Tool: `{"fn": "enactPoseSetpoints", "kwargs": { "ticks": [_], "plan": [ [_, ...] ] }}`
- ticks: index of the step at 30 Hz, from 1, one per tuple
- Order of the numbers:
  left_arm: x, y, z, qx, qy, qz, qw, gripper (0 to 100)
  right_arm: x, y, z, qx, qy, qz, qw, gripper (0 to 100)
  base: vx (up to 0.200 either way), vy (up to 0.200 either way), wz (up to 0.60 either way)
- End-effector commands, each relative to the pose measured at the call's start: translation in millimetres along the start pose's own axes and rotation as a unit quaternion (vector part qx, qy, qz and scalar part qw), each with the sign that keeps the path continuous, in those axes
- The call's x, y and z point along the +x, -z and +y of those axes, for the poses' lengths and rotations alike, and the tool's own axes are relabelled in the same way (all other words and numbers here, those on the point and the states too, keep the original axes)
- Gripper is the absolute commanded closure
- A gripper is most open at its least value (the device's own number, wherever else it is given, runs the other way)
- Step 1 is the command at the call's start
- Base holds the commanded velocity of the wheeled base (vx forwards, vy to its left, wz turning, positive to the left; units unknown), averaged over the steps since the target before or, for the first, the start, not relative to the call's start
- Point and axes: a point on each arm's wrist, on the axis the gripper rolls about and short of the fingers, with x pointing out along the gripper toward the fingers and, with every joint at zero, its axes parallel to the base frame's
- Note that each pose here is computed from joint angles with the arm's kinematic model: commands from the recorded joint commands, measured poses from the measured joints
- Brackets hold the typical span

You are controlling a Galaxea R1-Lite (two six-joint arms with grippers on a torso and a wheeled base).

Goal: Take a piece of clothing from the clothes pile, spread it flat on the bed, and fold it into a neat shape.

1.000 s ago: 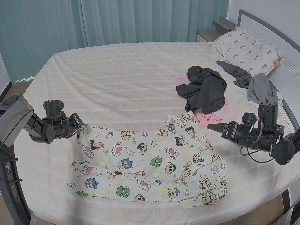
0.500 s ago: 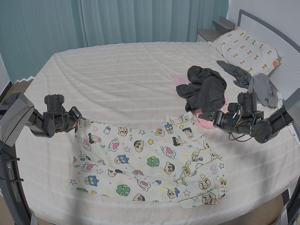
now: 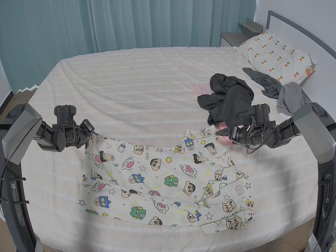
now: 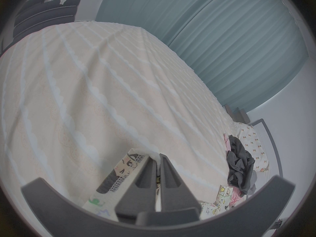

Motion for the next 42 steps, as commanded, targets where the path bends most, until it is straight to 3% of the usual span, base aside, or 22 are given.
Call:
{"fn": "enactPoseSetpoints", "kwargs": {
  "ticks": [1,13,14,23,27,32,42],
  "plan": [
    [1,2,-1,0.0,-0.001,0.004,1.0,100,35,16,-8,0.0,0.008,0.039,0.9992,0,0.0,0.0,0.0],
    [0,6,2,-0.001,-0.005,0.01,0.9999,100,76,31,20,-0.05,-0.018,0.045,0.9976,0,0.0,0.0,0.0],
    [0,6,2,-0.001,-0.006,0.009,0.9999,100,76,30,22,-0.051,-0.015,0.042,0.9977,100,0.0,0.0,0.0],
    [-1,7,-1,0.0,-0.01,0.016,0.9998,100,73,19,19,-0.05,0.014,0.014,0.9985,100,0.0,0.0,0.0],
    [-5,4,-4,0.001,-0.006,0.011,0.9999,100,67,8,18,-0.048,0.019,-0.023,0.9984,100,0.0,0.0,0.0],
    [-6,2,-5,0.005,-0.023,-0.011,0.9997,100,58,-4,18,-0.051,0.007,-0.071,0.9961,100,0.0,0.0,0.0],
    [-6,0,-7,0.004,-0.029,-0.027,0.9992,100,47,-16,23,-0.057,-0.013,-0.112,0.992,100,0.0,0.0,0.0]
  ]
}}
